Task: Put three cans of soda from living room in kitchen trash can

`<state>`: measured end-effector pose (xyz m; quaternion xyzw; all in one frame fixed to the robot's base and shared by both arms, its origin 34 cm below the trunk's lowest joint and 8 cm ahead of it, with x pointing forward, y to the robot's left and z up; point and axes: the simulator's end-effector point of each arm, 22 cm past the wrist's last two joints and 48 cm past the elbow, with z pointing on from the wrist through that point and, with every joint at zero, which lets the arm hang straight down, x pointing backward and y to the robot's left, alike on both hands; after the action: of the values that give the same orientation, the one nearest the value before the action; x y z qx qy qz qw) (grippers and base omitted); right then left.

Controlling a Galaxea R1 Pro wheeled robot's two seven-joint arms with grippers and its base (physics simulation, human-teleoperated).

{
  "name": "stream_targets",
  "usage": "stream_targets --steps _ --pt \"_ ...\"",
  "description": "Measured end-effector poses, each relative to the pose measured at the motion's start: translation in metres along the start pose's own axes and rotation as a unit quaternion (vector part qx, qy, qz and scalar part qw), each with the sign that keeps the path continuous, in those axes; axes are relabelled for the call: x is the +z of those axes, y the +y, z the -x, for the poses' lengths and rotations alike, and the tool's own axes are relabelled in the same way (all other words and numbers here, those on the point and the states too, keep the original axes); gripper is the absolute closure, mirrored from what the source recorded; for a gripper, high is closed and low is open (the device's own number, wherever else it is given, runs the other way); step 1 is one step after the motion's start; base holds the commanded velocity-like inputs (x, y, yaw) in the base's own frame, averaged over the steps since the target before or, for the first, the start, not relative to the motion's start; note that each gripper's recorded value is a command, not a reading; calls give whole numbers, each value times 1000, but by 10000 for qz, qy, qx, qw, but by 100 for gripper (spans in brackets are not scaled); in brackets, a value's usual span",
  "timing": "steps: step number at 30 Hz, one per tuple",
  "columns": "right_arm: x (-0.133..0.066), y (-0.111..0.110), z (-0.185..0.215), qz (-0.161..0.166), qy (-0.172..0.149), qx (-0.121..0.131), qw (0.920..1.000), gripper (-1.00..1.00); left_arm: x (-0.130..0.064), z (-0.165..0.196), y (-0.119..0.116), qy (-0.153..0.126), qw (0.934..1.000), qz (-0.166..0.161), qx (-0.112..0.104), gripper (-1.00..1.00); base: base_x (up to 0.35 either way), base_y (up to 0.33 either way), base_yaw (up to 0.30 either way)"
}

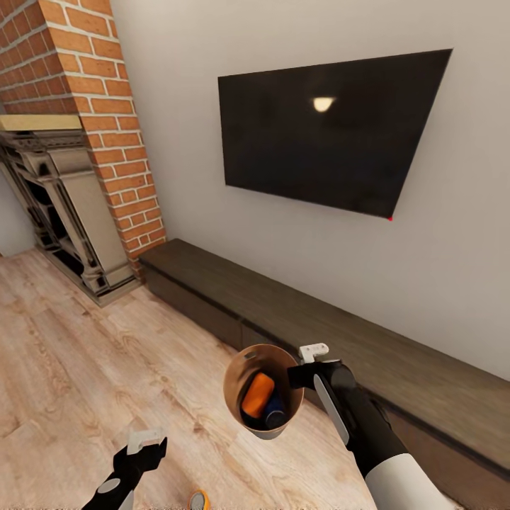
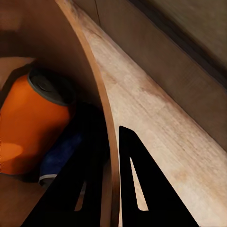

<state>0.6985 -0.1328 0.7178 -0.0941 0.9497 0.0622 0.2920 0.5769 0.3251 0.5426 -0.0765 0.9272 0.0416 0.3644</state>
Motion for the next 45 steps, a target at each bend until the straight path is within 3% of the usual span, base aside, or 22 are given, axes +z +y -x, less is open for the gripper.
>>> stream_targets --steps 45 --pt "28 -2 -30 29 347 48 9994 100 8 -34 2 284 9996 30 42 -100 57 -58 0"
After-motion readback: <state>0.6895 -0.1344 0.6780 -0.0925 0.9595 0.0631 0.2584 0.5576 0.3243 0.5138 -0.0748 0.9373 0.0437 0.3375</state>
